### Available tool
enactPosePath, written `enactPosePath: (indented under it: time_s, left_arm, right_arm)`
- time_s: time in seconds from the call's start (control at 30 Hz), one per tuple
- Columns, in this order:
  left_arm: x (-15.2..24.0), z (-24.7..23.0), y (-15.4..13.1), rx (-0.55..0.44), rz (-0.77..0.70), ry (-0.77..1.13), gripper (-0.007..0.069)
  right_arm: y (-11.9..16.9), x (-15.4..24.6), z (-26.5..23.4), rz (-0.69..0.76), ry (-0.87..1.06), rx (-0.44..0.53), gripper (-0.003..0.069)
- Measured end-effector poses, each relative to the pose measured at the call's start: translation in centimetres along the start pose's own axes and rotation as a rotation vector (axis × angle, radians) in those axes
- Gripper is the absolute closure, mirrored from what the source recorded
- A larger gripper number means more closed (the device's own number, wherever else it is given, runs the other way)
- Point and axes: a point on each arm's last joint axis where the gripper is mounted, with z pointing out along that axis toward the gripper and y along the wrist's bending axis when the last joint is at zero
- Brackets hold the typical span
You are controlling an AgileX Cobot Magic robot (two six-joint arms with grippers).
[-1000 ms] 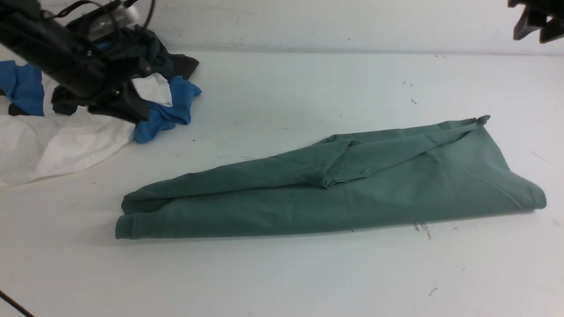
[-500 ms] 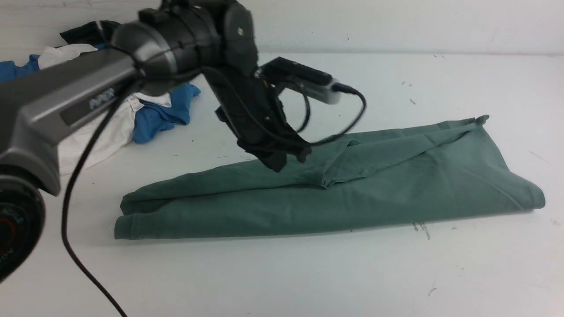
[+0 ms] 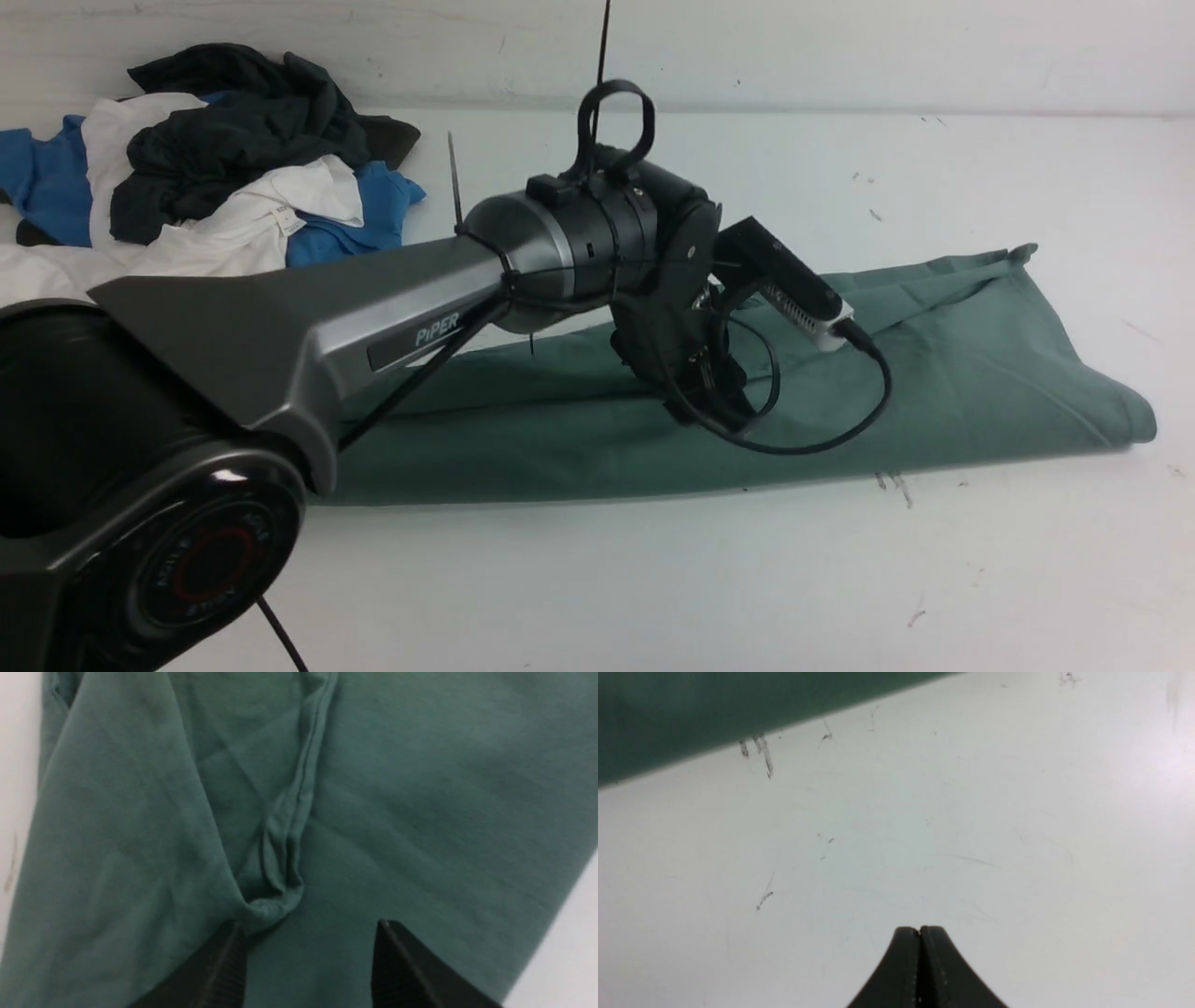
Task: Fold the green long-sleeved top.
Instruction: Use both arms to drag the lower edge of the fabric forward and fold it over the upper edge
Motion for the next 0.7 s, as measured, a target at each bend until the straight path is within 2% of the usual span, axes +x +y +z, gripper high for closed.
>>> enactPosePath:
  time_s: [0.13,0.27,0.4,0.43,0.47,0.5,0.7]
  left_arm:
    - [0.3,1.8,0.3,-0.043,0.043,0.002,0.0272]
    - [0.5,2.6,0.3,-0.05,0.021,0.01,0.032]
    - [0.2,2.2,0.5,-0.065,0.0,0.014,0.0505]
    - [0.2,2.2,0.5,-0.064,-0.002,0.017,0.0514]
    - [-0.2,1.6,0.7,-0.066,-0.005,0.028,0.058]
    - [-0.5,1.2,0.8,-0.068,-0.01,0.03,0.0599]
    - [-2.1,-1.5,2.6,-0.075,-0.064,-0.01,0.0609]
  right_arm:
    - [0.0,0.0,0.0,0.002,-0.003,-0.003,0.0673]
    - [0.1,-0.1,0.0,0.0,-0.007,-0.006,0.0673]
    - [0.2,-0.2,0.0,-0.007,-0.018,-0.018,0.0673]
    - [0.2,-0.2,0.0,-0.009,-0.018,-0.019,0.0673]
    - [0.2,-0.2,0.0,-0.012,-0.02,-0.023,0.0673]
    - [0.2,-0.2,0.0,-0.012,-0.02,-0.027,0.0673]
    - [0.4,-0.2,0.0,-0.016,-0.022,-0.039,0.0673]
